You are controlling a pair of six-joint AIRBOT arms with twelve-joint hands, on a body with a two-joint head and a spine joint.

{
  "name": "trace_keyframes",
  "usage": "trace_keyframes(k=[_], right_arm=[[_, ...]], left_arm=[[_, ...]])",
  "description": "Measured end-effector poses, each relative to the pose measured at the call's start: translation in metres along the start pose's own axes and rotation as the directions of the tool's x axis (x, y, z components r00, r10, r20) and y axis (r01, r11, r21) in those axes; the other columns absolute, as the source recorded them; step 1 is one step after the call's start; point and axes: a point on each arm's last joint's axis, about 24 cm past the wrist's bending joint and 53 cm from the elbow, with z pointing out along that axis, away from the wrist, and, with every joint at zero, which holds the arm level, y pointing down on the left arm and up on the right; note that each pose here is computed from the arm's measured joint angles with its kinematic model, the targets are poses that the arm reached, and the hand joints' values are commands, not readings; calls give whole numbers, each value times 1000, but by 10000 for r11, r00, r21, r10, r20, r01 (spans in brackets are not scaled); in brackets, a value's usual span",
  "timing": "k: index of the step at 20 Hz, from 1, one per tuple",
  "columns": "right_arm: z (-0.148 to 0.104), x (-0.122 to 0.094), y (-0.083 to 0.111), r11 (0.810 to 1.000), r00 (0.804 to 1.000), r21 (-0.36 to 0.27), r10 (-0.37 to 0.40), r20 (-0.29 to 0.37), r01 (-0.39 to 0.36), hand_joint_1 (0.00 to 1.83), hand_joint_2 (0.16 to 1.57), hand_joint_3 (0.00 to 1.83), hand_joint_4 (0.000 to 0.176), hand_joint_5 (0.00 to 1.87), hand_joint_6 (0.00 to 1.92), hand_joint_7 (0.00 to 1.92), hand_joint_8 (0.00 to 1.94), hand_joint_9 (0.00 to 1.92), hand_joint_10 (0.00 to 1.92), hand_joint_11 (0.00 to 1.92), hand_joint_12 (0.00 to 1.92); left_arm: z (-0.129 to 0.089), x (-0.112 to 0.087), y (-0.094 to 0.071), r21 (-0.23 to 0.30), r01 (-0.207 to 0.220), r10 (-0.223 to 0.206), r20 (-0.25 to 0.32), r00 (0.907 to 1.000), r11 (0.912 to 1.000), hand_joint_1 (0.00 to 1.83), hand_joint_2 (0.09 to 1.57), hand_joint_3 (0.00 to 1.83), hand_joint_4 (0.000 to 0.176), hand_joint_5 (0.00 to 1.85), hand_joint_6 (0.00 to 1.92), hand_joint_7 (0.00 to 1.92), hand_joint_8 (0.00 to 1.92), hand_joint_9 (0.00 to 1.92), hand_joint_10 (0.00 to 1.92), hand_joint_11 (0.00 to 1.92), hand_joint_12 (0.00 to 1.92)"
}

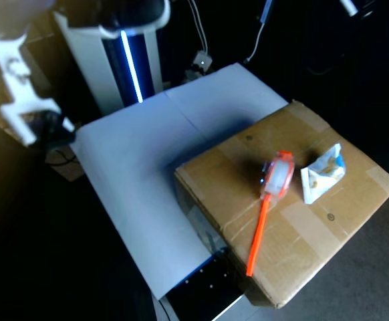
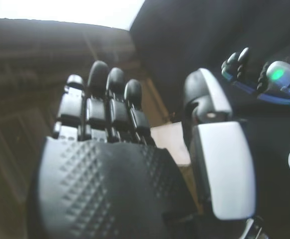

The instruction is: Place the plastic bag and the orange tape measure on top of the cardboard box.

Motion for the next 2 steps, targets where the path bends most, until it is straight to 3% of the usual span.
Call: trace_keyframes(k=[1,2], right_arm=[[-4,2,-1,9999,9998,40,128,127,-129,393,1277,0,0,2,648,196,110,23,652,0,1023],[-8,6,-3,9995,9995,167,274,164,-277,300,1261,0,0,38,606,276,110,78,678,0,1049]], left_arm=[[-8,-1,7,-269,264,-260,133,9996,9993,703,1178,0,0,300,227,343,3,334,198,0,1137],[-16,0,13,-476,655,-642,280,9975,9967,687,1170,0,0,294,98,311,1,386,106,0,1260]])
